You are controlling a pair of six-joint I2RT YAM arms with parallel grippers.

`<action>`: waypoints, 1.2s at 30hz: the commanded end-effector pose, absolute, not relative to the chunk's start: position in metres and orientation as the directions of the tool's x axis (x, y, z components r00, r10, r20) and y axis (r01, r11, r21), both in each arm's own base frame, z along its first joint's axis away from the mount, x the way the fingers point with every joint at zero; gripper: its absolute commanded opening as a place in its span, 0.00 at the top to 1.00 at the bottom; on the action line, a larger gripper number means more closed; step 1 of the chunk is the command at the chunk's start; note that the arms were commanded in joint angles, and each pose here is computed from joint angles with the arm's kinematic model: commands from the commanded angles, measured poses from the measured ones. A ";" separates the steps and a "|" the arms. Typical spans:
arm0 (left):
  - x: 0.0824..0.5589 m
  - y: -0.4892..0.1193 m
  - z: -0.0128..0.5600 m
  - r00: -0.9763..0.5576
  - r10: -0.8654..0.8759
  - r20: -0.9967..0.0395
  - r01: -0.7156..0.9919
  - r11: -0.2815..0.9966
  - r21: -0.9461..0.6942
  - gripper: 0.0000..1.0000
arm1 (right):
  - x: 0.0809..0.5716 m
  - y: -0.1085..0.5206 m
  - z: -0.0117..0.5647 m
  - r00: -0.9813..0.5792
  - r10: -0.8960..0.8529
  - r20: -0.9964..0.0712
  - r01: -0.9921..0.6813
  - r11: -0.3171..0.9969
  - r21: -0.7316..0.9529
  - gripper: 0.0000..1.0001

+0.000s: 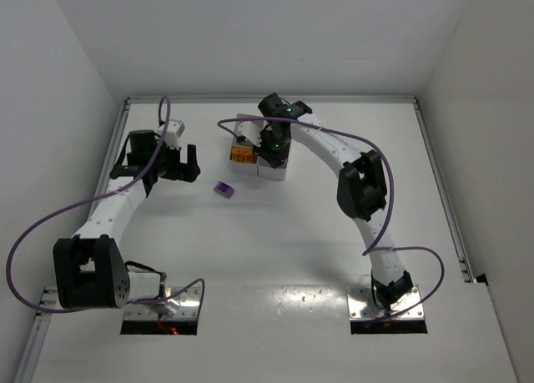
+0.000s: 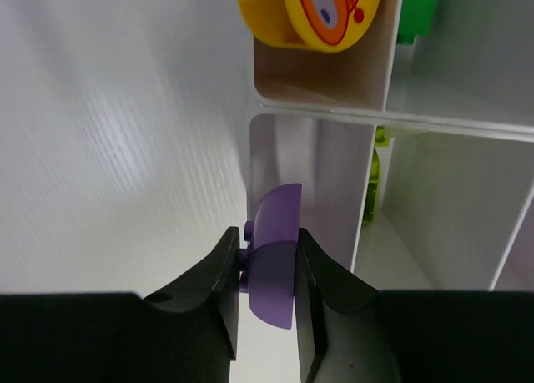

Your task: Sort the legos into containers by color

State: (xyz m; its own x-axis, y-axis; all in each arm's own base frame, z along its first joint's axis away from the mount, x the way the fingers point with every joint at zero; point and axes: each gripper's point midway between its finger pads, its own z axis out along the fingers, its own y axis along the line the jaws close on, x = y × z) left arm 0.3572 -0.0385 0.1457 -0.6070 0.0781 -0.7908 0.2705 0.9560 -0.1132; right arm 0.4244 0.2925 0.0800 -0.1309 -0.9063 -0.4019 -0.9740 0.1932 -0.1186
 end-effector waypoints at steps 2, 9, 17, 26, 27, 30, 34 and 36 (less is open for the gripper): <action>0.368 -0.037 0.163 -0.573 0.045 -0.818 0.272 0.952 -0.138 0.00 | 0.434 0.298 0.107 -0.076 -0.889 -0.451 -0.974 0.163 -0.158 0.89; 0.370 -0.038 0.151 -0.601 0.054 -0.797 0.291 0.944 -0.155 0.00 | 0.440 0.293 0.099 -0.065 -0.895 -0.441 -0.973 0.155 -0.172 0.81; 0.373 -0.051 0.144 -0.603 0.095 -0.792 0.384 0.905 -0.184 0.00 | 0.442 0.293 0.088 -0.058 -0.901 -0.430 -0.973 0.148 -0.178 0.47; 0.343 -0.088 0.129 -0.200 0.553 -0.809 0.906 0.419 0.062 0.11 | 0.460 0.299 0.184 -0.225 -0.717 -0.659 -0.885 0.434 -0.170 0.45; 0.344 -0.091 0.124 -0.157 0.589 -0.793 0.932 0.354 0.078 0.15 | 0.468 0.291 0.199 -0.252 -0.668 -0.701 -0.857 0.490 -0.158 0.45; 0.359 -0.094 0.117 0.019 0.675 -0.738 0.986 0.108 0.124 0.23 | 0.465 0.252 0.225 -0.365 -0.560 -0.744 -0.777 0.623 -0.087 0.45; 0.360 -0.103 0.092 0.220 0.670 -0.709 0.974 -0.195 0.118 0.23 | 0.463 0.200 0.239 -0.418 -0.509 -0.752 -0.717 0.693 -0.070 0.45; 0.365 -0.108 0.077 0.266 0.671 -0.692 0.957 -0.271 0.105 0.23 | 0.458 0.178 0.241 -0.460 -0.473 -0.752 -0.686 0.726 -0.037 0.45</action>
